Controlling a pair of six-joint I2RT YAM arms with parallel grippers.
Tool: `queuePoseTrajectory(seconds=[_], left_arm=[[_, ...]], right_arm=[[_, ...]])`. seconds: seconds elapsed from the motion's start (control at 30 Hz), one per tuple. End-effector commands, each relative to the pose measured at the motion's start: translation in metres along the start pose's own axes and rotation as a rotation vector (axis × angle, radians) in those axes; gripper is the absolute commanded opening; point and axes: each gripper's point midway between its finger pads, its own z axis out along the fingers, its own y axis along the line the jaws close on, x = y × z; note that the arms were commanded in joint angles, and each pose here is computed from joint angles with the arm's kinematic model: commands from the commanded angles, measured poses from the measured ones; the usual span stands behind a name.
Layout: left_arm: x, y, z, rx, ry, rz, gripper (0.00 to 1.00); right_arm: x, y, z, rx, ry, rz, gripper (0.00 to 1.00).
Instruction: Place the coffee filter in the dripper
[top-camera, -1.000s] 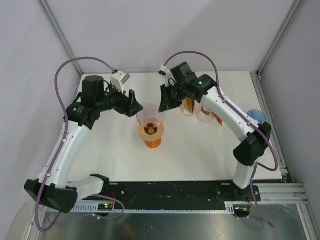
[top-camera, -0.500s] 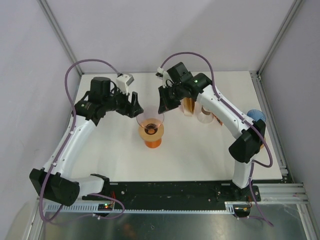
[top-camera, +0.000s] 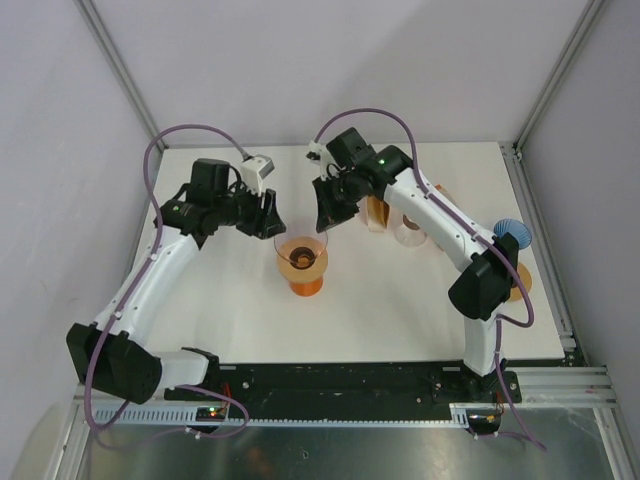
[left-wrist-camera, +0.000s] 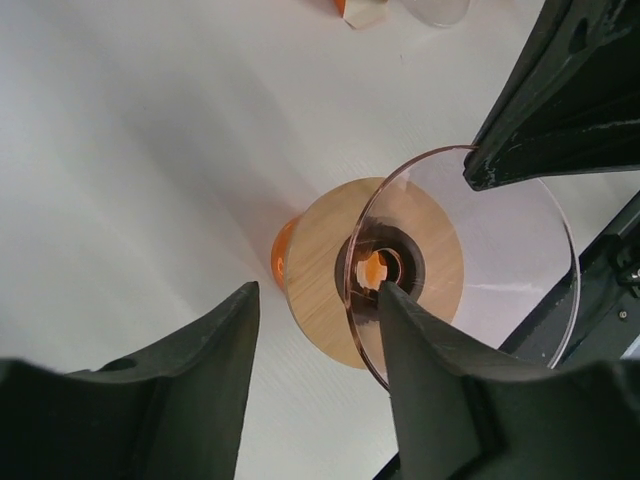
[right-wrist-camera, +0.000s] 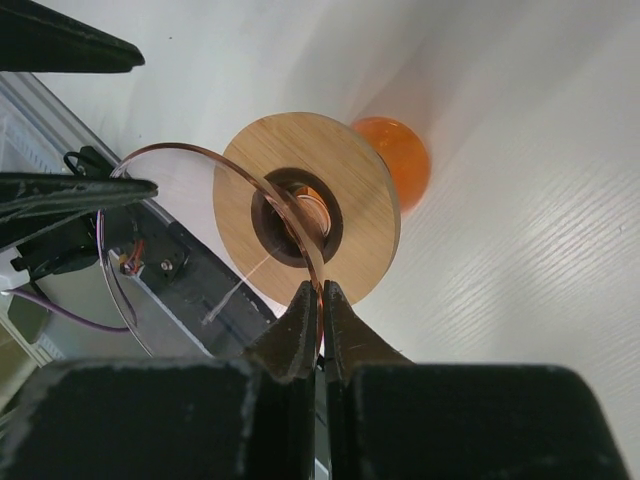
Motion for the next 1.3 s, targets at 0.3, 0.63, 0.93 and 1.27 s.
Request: queuePoseTrajectory(seconds=[0.3, 0.63, 0.93, 1.27], left_arm=[[0.012, -0.011, 0.01, 0.066, 0.032, 0.029, 0.41], [0.027, -0.005, 0.018, 0.048, 0.074, 0.023, 0.12], [0.031, -0.008, 0.017, 0.053, 0.077, 0.025, 0.0], [0.03, -0.007, 0.017, 0.03, 0.076, 0.013, 0.0]], right_arm=[[-0.013, 0.014, 0.0, 0.008, -0.05, -0.085, 0.0], [-0.004, 0.007, 0.011, 0.059, -0.042, -0.119, 0.0], [0.001, 0.006, 0.017, 0.087, -0.059, -0.16, 0.07], [0.004, 0.017, 0.016, 0.108, -0.086, -0.183, 0.25]])
